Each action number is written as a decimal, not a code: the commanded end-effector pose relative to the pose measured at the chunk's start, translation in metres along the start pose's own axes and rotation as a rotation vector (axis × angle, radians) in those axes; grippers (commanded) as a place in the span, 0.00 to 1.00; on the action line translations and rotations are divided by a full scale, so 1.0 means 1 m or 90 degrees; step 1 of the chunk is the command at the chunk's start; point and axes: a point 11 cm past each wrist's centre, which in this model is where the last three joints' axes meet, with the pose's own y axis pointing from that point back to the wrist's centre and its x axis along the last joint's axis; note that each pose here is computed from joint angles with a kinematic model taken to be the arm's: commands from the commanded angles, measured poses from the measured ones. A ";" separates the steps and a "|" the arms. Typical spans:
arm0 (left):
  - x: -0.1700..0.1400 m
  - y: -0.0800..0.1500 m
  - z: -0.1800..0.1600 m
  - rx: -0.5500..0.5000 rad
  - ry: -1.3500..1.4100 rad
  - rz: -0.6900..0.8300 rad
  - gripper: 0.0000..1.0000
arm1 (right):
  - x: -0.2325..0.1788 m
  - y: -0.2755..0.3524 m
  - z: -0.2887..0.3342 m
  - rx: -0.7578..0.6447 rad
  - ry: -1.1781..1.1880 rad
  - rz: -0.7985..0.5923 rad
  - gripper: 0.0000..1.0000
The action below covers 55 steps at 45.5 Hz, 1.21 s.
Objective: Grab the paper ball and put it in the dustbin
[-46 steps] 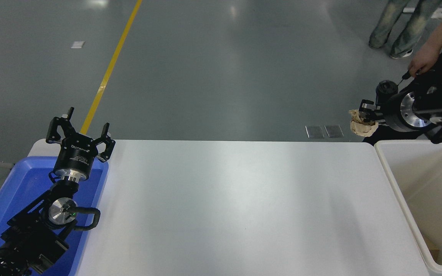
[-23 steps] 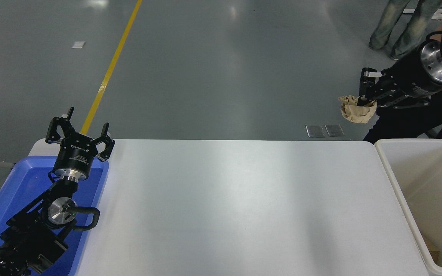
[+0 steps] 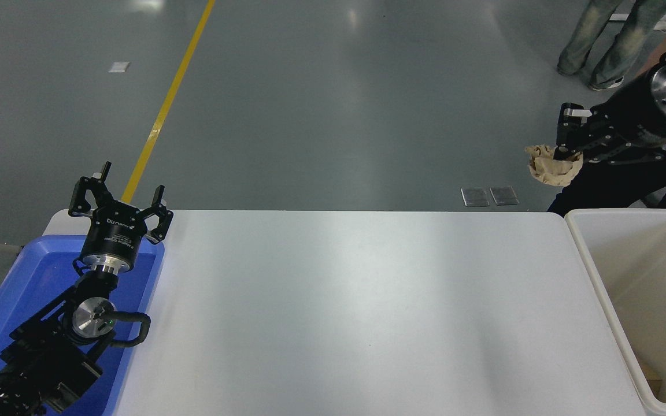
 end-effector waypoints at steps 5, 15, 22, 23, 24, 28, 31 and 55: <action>0.000 0.000 0.000 0.000 0.000 0.000 0.98 | 0.023 -0.039 0.106 -0.102 -0.060 0.100 0.00; 0.000 0.000 0.000 0.000 0.000 0.000 0.98 | 0.019 -0.068 0.175 -0.175 -0.084 0.169 0.00; 0.000 0.000 0.000 0.000 0.000 0.000 0.98 | -0.001 -0.090 0.210 -0.215 -0.085 0.194 0.00; 0.000 0.000 0.000 0.000 0.000 0.000 0.98 | -0.005 -0.093 0.214 -0.219 -0.088 0.195 0.00; 0.000 0.000 0.000 0.000 0.000 0.000 0.98 | -0.009 -0.096 0.221 -0.224 -0.090 0.197 0.00; 0.000 0.000 0.000 0.000 0.000 0.000 0.98 | -0.024 -0.110 0.233 -0.229 -0.101 0.208 0.00; 0.000 0.000 0.000 0.000 0.000 0.000 0.98 | -0.032 -0.117 0.243 -0.226 -0.121 0.226 0.00; 0.000 0.000 0.000 -0.001 0.000 0.000 0.98 | -0.108 -0.173 0.298 -0.224 -0.264 0.283 0.00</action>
